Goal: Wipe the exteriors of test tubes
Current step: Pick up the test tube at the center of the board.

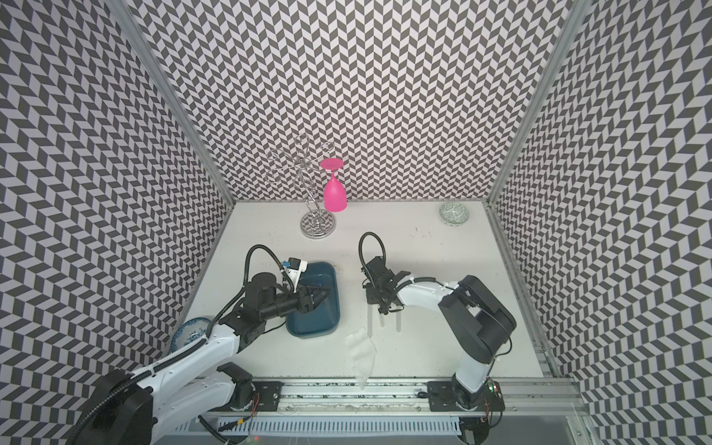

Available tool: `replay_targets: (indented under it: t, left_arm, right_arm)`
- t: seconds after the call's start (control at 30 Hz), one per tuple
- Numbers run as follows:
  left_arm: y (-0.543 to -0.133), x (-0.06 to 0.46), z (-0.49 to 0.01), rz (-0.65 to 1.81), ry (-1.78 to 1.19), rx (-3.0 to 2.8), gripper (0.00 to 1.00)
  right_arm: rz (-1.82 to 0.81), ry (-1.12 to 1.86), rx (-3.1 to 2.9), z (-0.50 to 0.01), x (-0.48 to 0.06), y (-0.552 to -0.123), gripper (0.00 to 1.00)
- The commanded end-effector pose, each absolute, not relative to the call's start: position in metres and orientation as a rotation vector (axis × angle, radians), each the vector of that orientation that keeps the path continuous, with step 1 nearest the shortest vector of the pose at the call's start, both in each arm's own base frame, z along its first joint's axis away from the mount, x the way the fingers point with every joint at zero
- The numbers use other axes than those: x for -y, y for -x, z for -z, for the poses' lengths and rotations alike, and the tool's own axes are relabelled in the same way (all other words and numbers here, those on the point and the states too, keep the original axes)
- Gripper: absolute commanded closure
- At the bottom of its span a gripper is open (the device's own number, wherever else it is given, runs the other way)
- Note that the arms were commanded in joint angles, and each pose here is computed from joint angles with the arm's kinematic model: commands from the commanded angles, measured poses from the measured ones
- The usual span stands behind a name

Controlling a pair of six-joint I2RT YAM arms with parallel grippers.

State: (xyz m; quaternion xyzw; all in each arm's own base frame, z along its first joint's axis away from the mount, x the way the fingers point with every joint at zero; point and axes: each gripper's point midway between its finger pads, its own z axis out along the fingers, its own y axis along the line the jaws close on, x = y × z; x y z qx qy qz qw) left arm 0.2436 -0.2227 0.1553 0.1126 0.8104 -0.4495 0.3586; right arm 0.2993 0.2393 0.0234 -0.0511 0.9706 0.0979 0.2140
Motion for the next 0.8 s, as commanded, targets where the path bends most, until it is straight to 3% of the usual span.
replay_targets:
  t: [0.0,0.43,0.77]
  left_arm:
    - [-0.239,0.229,-0.163,1.187,-0.329,-2.057,0.50]
    - [-0.209,0.291,-0.198,1.466,-0.561,-1.877,0.41]
    - [-0.215,0.316,-0.214,1.600,-0.560,-1.811,0.41]
  right_arm:
    - [-0.407,0.087,-2.648,-0.047,-0.246,-0.298,0.87]
    - [-1.056,0.067,-2.177,-0.214,-0.287,-0.314,0.87]
    - [-1.341,0.117,-1.954,-0.268,-0.306,-0.301,0.87]
